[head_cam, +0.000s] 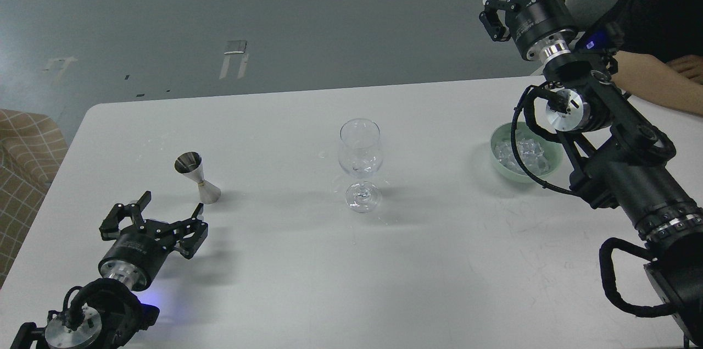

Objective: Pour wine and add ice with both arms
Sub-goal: 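Lower the left gripper toward the silver jigger cup, then close the left gripper around the silver jigger cup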

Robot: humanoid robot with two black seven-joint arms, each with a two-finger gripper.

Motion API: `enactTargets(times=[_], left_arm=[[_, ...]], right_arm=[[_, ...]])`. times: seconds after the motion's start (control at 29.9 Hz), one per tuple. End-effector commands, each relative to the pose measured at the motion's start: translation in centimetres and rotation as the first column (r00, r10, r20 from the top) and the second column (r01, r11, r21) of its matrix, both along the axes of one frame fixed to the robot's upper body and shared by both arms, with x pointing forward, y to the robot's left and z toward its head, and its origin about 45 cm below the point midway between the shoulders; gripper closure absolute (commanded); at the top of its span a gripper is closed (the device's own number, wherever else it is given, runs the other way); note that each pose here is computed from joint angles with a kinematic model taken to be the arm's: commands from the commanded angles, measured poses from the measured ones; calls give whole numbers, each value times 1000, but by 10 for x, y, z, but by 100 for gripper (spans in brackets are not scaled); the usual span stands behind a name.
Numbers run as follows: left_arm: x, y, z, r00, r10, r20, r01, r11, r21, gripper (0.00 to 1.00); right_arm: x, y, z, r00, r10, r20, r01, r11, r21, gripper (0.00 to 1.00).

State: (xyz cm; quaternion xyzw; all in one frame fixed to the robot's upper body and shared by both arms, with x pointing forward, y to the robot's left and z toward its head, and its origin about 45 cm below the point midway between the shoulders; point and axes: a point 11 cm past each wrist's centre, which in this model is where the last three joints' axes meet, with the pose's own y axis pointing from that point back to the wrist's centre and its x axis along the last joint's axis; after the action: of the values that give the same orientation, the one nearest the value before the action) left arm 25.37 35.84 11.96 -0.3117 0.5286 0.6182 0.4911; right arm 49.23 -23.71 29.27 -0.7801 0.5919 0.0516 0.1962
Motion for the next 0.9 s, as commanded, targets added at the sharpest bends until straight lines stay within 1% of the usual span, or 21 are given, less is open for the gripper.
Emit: enactTargets(times=[0.0,0.1,0.43,0.7,0.87], left_arm=[[9,-4,-5,1000,2,-3,-2,1000,-15,1],[16,-11,-8,1000,-17,-8,17,1000,-6,1],[35,-16,-12,1000,-9,-8,9,1000,-13,1],[53,-18,-14,1000,-17,15,17,1000,-7,1],[58,-20,-14,1000,-17,20,17,1000,-11,2]], right_arm=[[0,0,0,1000,1,0,-1,1000,-1,0],[-1,0,-2,1000,0,-3,0,1000,-1,0],[-2,-1,-4,1000,-1,-8,1,1000,-2,0],[-2,0,-6,1000,0,-11,0,1000,-1,0],[-2,1,-7,1000,2,-13,-2,1000,0,0]])
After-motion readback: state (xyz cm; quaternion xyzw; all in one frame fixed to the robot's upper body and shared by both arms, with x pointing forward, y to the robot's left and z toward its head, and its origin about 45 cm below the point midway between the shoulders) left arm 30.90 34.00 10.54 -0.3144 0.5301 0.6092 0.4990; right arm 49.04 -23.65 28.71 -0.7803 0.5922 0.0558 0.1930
